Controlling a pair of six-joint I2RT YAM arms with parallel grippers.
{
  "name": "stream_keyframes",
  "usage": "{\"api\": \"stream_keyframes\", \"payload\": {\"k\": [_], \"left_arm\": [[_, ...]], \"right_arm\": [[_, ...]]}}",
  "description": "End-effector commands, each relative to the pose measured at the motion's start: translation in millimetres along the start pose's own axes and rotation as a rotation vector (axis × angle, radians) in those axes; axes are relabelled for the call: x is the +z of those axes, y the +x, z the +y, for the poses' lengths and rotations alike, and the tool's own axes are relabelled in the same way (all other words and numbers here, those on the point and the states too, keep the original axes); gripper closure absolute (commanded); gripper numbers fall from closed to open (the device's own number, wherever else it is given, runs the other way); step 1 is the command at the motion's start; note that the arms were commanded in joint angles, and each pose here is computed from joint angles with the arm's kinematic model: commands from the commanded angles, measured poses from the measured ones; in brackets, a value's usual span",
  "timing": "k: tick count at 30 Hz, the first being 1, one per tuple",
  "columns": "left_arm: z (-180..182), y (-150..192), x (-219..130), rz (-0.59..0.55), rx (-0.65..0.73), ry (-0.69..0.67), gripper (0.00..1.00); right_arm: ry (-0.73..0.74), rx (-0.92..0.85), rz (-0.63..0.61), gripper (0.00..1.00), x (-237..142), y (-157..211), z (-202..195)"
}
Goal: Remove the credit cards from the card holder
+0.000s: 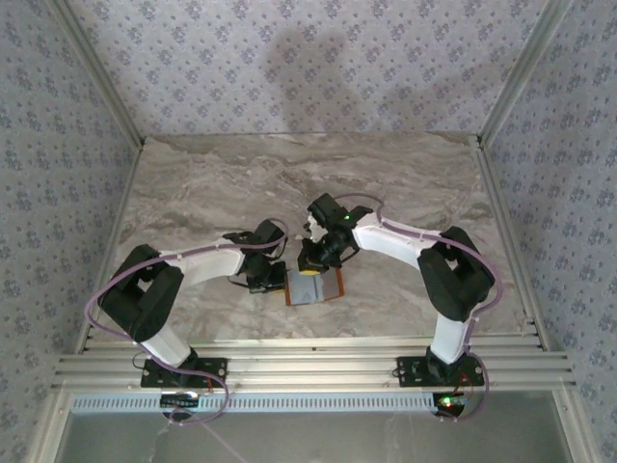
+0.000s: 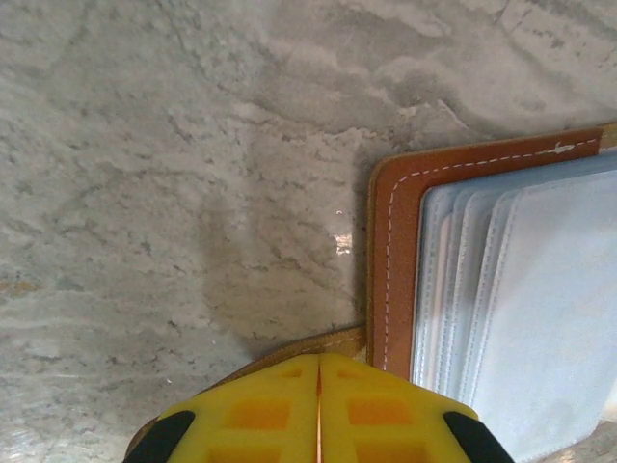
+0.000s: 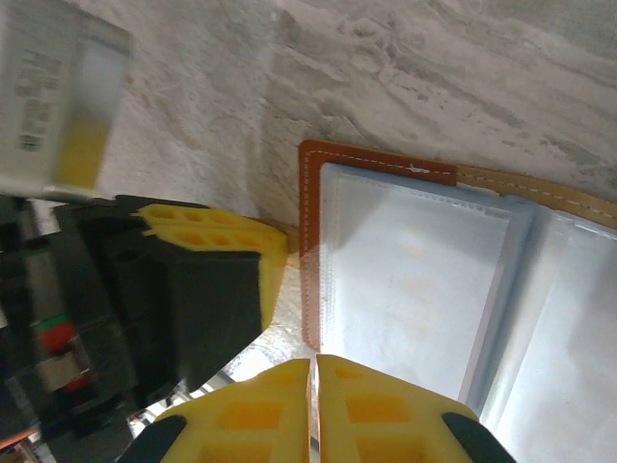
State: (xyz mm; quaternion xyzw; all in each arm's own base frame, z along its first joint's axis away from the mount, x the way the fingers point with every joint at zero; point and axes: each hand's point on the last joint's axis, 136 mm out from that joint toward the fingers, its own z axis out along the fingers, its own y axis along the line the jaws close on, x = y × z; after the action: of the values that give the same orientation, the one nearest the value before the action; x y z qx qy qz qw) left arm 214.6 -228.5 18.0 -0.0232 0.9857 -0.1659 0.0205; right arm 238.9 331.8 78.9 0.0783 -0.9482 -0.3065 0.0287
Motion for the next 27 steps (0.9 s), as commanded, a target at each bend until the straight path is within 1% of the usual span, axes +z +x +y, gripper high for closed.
{"api": "stream_keyframes", "payload": {"k": [1, 10, 17, 22, 27], "left_arm": [[11, 7, 6, 0.023, -0.024, -0.02, 0.91], [13, 7, 5, 0.026, -0.024, -0.023, 0.91], [14, 8, 3, 0.026, -0.023, -0.028, 0.91], [15, 7, 3, 0.025, -0.026, -0.03, 0.91], [14, 7, 3, 0.025, -0.026, -0.031, 0.91]], "right_arm": [[0.042, 0.016, 0.015, 0.89, 11, 2, -1], [0.04, 0.013, 0.047, 0.88, 34, 7, 5], [0.066, 0.019, 0.069, 0.87, 47, 11, -3], [0.1, 0.014, 0.074, 0.82, 48, 14, -11], [0.153, 0.006, 0.074, 0.76, 45, 16, -21]]}}
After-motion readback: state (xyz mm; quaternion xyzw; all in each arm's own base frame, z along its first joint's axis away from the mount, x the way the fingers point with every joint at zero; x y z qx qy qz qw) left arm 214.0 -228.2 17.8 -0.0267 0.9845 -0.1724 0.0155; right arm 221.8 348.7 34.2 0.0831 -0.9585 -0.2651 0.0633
